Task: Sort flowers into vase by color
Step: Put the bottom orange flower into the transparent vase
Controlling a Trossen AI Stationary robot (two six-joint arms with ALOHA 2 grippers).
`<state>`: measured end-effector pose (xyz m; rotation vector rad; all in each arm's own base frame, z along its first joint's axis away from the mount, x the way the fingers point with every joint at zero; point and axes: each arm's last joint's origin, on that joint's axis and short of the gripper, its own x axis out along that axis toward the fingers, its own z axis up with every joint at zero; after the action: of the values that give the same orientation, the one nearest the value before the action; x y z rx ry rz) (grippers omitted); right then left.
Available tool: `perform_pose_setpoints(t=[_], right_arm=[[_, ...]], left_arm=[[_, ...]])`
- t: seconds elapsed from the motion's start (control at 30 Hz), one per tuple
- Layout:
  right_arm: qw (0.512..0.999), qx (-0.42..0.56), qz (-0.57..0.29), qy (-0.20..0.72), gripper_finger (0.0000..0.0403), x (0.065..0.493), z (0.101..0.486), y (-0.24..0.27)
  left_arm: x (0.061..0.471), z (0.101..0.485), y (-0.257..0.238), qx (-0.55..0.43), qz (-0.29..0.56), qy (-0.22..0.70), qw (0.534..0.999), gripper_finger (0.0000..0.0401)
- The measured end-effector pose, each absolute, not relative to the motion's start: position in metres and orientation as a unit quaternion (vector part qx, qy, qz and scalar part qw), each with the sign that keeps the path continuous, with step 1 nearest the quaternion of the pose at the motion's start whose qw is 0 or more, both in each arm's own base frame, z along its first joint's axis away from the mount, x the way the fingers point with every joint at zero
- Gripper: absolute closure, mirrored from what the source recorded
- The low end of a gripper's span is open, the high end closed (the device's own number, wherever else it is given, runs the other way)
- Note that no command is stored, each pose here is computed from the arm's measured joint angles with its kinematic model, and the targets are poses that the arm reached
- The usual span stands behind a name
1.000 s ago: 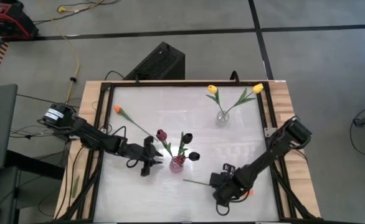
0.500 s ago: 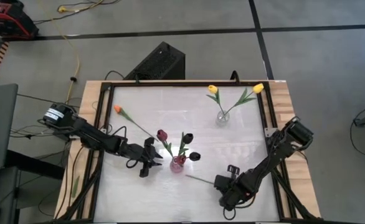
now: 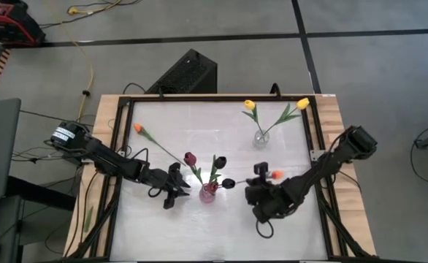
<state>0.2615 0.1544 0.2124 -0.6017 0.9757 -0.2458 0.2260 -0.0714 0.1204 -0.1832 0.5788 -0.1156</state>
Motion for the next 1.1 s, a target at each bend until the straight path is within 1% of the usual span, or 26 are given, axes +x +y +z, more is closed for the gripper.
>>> perform_pose_setpoints(t=[0.07, 0.2, 0.3, 0.47, 0.57, 0.63, 0.77, 0.83, 0.97, 1.07, 1.1], right_arm=[[0.807, -0.333, -0.097, 0.478, 0.0388, 0.26, 0.214, 0.148], [0.731, -0.431, -0.055, 0.527, 0.0388, 0.254, 0.213, 0.136], [0.682, -0.464, -0.045, 0.563, 0.0388, 0.249, 0.211, 0.127], [0.63, -0.492, -0.046, 0.599, 0.0387, 0.241, 0.212, 0.117], [0.59, -0.532, -0.037, 0.606, 0.0387, 0.237, 0.214, 0.114], [0.549, -0.579, -0.042, 0.602, 0.0387, 0.235, 0.216, 0.111], [0.461, -0.668, -0.08, 0.578, 0.0386, 0.235, 0.223, 0.1], [0.405, -0.705, -0.077, 0.577, 0.0386, 0.235, 0.226, 0.094], [0.308, -0.754, -0.086, 0.574, 0.0386, 0.235, 0.232, 0.081], [0.225, -0.782, -0.083, 0.575, 0.0386, 0.234, 0.238, 0.07], [0.215, -0.787, -0.089, 0.572, 0.0386, 0.236, 0.24, 0.067]], left_arm=[[0.226, 0.12, -0.071, -0.096, -0.055, 0.286, 0.952, 0.0262], [0.226, 0.121, -0.071, -0.097, -0.05, 0.283, 0.953, 0.0262], [0.227, 0.123, -0.071, -0.099, -0.045, 0.271, 0.957, 0.0262], [0.229, 0.125, -0.07, -0.1, -0.04, 0.255, 0.961, 0.0262], [0.231, 0.126, -0.067, -0.104, -0.035, 0.248, 0.963, 0.0262], [0.232, 0.127, -0.064, -0.106, -0.029, 0.244, 0.964, 0.0262], [0.235, 0.13, -0.059, -0.112, -0.02, 0.23, 0.966, 0.0262], [0.237, 0.131, -0.057, -0.114, -0.017, 0.23, 0.966, 0.0262], [0.238, 0.132, -0.058, -0.12, -0.029, 0.23, 0.965, 0.0262], [0.238, 0.132, -0.058, -0.12, -0.03, 0.233, 0.965, 0.0262], [0.238, 0.132, -0.058, -0.12, -0.029, 0.233, 0.965, 0.0262]])
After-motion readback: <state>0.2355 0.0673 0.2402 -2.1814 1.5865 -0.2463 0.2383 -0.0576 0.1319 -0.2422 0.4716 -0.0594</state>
